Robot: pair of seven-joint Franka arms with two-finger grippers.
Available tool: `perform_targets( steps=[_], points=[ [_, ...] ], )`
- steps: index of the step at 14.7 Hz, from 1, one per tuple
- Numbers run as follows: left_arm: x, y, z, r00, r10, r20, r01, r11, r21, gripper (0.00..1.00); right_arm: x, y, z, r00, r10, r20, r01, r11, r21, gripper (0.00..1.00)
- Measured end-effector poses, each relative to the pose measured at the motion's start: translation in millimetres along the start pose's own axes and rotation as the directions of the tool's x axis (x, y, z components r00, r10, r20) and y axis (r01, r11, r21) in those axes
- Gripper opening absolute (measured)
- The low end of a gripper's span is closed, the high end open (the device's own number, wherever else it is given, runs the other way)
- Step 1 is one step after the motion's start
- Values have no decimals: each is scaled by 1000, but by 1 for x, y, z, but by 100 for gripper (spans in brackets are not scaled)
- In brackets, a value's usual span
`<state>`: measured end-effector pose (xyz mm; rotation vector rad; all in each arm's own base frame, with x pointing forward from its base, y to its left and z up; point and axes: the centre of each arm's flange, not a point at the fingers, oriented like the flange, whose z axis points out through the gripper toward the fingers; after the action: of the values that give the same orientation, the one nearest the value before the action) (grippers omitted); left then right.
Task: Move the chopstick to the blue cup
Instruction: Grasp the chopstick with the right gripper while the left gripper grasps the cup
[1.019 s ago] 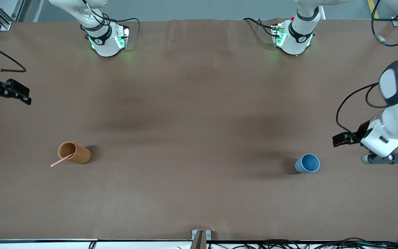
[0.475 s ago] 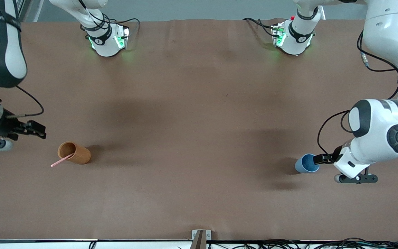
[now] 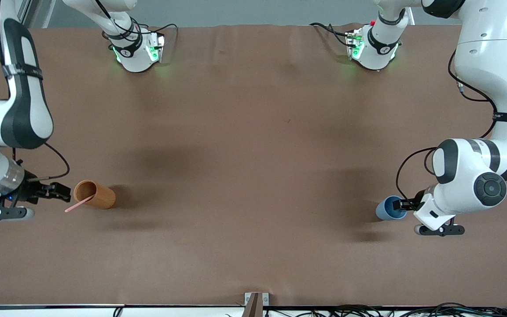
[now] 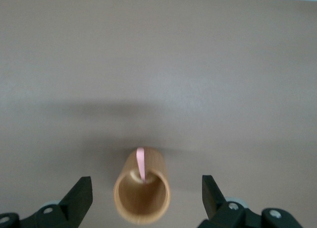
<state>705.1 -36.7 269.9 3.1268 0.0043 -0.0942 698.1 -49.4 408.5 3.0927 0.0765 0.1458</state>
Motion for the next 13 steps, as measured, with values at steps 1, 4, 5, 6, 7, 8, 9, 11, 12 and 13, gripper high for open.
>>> perform_targets(
  steps=[1,4,5,6,7,8,9,11,12,13],
  points=[
    [0,0,4,1000,0,3,0,1000,0,57,8,0,8,1000,7,0,-7,1000,1,98],
    [0,0,13,1000,0,12,0,1000,-1,25,20,0,35,998,37,45,-37,999,6,96],
    [0,1,14,1000,1,12,-1,1000,-1,16,22,0,41,996,53,65,-53,999,6,96],
    [1,1,13,1000,2,10,-2,1000,-2,7,24,-1,43,995,65,77,-66,998,6,94],
    [2,2,11,1000,3,5,-3,1000,-3,5,25,-2,44,994,73,80,-73,997,6,94],
    [3,5,6,1000,7,-3,-7,1000,-5,5,25,-3,43,993,80,82,-81,997,6,89],
    [4,12,-3,1000,17,-17,-17,1000,-11,5,25,-3,42,993,84,87,-85,996,6,89],
    [1,46,-31,998,53,-37,-54,998,-31,5,22,-1,45,990,90,111,-91,996,5,77],
    [-5,70,-46,998,59,-31,-60,997,-41,5,20,-1,46,988,91,127,-93,996,5,77],
    [-14,98,-59,998,53,-23,-55,997,-51,5,18,-2,47,986,91,142,-93,996,6,72]
  ],
)
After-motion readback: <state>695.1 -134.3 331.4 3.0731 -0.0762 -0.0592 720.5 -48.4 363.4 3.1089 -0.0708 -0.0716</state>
